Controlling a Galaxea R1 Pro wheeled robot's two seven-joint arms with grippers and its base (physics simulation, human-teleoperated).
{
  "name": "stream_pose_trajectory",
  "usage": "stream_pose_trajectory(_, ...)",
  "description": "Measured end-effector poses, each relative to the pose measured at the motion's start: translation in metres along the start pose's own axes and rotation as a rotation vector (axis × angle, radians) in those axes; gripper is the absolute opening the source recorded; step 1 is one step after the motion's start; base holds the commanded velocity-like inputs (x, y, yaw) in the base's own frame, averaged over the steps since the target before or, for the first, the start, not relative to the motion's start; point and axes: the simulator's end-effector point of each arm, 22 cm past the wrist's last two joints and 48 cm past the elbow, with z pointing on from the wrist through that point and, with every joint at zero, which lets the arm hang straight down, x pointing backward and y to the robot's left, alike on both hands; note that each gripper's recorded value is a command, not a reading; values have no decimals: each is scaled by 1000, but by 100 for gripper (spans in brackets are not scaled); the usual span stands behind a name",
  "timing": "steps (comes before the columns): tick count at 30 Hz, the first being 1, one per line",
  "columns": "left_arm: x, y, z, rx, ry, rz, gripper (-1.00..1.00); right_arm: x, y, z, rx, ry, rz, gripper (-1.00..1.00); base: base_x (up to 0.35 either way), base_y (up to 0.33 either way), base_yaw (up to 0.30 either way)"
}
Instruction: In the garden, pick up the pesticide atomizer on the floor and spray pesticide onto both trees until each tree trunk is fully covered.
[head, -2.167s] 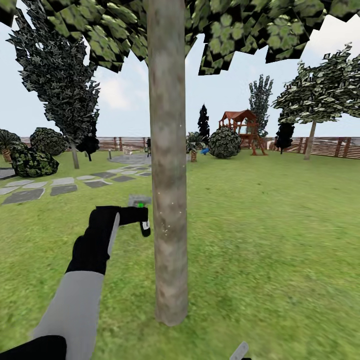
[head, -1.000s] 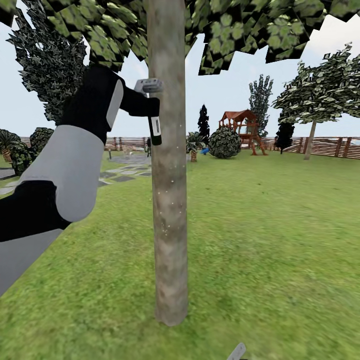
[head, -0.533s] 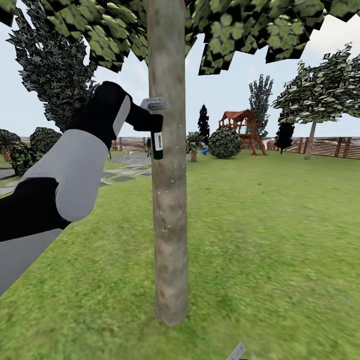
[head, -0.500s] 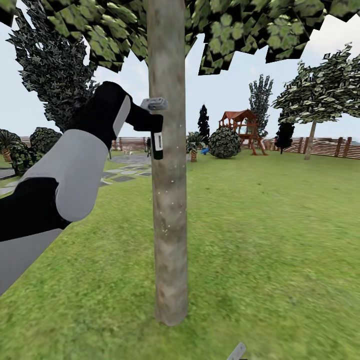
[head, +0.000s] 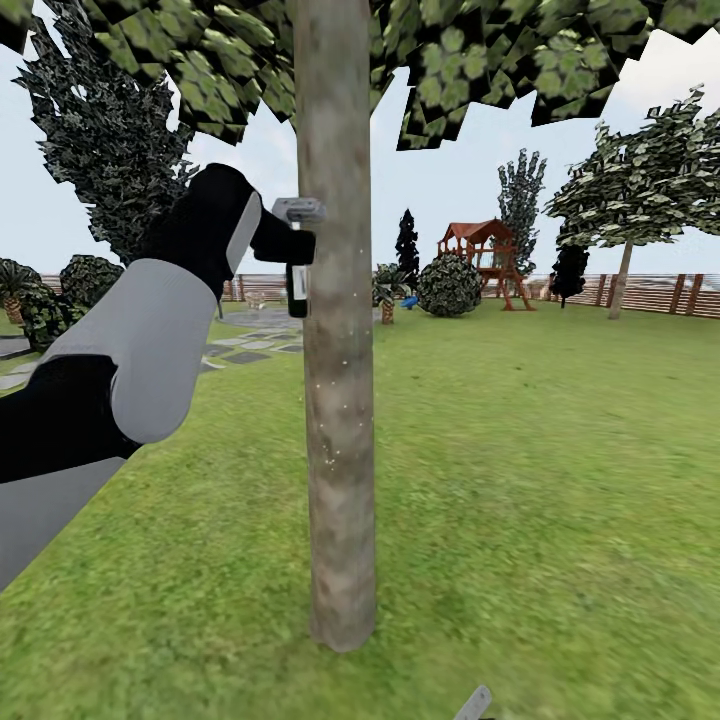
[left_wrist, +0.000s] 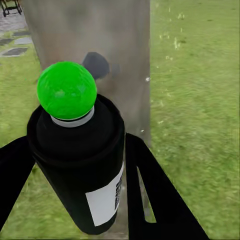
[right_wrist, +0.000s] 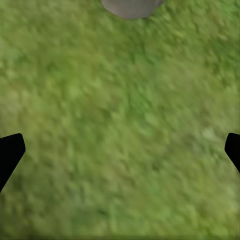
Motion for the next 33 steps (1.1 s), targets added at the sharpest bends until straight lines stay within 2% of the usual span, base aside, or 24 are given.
stream_pose_trajectory(2,-1,9,-1,-43,-4,-3,-100,0,0,0,0,0,0,100,0,0,0)
stream_pose_trajectory(4,-2,13,-2,-57,-6,-5,-100,0,0,0,0,0,0,100,0,0,0)
stream_pose_trajectory(14,-2,15,-2,-66,-7,-4,-100,0,0,0,0,0,0,100,0,0,0)
stream_pose_trajectory(18,-3,20,-3,-89,-9,-2,-100,0,0,0,0,0,0,100,0,0,0)
stream_pose_trajectory(33,-3,20,-3,-91,-9,-4,-100,0,-1,0,1,1,0,100,0,0,0)
